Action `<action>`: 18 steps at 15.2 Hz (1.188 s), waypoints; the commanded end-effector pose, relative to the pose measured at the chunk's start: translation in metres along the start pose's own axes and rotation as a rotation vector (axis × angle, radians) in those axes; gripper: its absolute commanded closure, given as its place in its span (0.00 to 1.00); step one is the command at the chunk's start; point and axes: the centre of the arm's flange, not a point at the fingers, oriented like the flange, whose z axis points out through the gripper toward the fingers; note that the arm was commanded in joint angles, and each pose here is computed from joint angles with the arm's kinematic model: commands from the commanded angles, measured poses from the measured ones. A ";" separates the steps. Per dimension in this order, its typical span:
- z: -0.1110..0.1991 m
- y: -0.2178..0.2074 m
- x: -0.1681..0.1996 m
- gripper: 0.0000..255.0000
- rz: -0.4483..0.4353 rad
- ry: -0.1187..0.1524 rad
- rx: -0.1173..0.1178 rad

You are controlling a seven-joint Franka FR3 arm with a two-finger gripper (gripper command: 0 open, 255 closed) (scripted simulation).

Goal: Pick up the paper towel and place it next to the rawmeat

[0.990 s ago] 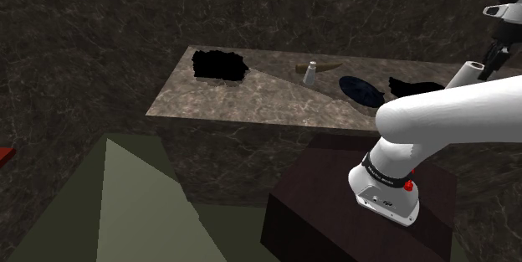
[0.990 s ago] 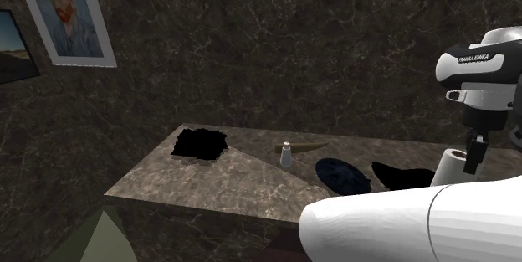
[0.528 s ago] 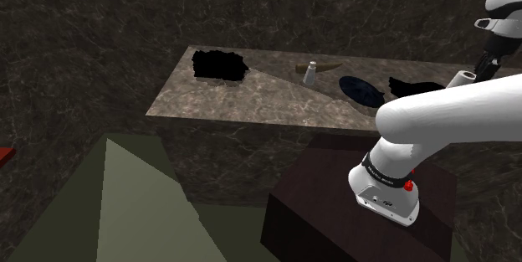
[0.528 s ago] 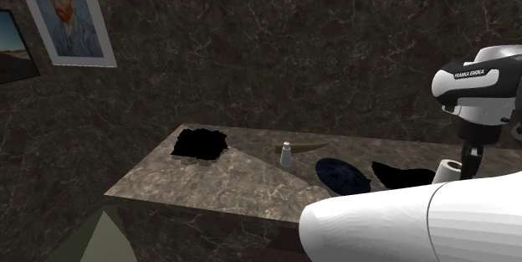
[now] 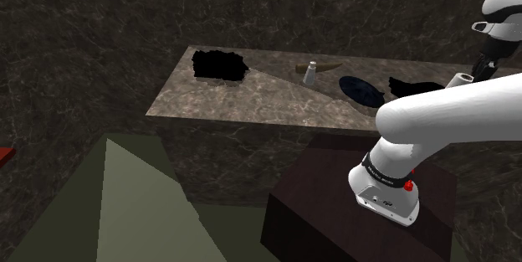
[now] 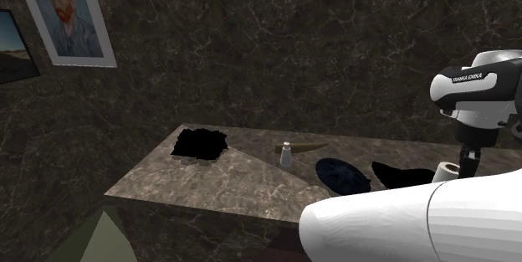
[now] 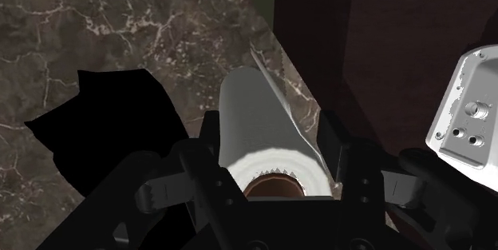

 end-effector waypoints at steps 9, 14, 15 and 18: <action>-0.026 0.000 0.000 0.00 0.000 0.000 0.000; -0.050 0.000 0.000 0.00 0.000 0.000 0.000; -0.050 0.000 0.000 0.00 0.000 0.000 0.000; -0.050 0.000 0.000 0.00 0.000 0.000 0.000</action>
